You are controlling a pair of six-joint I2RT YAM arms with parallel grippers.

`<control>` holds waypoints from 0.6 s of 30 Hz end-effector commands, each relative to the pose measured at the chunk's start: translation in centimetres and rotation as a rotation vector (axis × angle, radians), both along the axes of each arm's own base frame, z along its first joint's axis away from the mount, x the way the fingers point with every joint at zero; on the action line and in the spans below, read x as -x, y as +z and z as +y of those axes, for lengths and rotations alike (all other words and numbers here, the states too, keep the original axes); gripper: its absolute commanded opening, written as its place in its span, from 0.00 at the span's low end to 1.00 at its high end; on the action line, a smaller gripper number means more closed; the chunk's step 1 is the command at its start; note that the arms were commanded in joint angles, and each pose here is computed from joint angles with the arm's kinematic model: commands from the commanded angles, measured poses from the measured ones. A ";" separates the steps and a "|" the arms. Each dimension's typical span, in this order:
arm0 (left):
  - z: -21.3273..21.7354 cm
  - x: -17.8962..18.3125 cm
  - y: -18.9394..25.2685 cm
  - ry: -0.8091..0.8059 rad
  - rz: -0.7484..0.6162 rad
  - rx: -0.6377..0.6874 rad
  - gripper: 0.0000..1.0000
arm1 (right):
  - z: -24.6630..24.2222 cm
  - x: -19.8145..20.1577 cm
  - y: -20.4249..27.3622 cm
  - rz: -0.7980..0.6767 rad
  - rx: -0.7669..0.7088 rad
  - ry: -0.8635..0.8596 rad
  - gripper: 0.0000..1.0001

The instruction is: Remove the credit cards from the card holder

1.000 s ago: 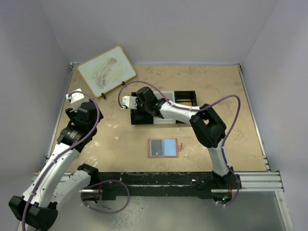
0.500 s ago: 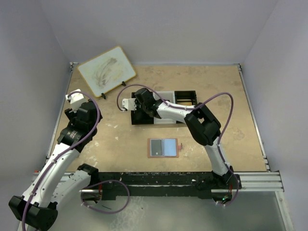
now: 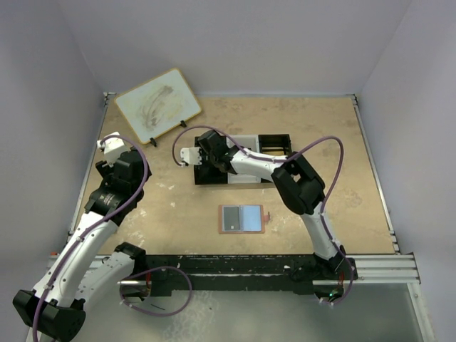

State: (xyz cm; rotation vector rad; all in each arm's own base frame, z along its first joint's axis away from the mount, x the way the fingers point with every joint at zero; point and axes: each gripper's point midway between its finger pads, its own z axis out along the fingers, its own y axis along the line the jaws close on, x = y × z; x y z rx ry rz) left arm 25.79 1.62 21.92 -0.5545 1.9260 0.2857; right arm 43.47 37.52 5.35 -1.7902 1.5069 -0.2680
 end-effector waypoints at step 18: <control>-0.5 -0.4 0.3 -0.031 0.001 0.004 0.69 | -7.6 8.8 16.0 0.418 -1.173 -0.697 0.95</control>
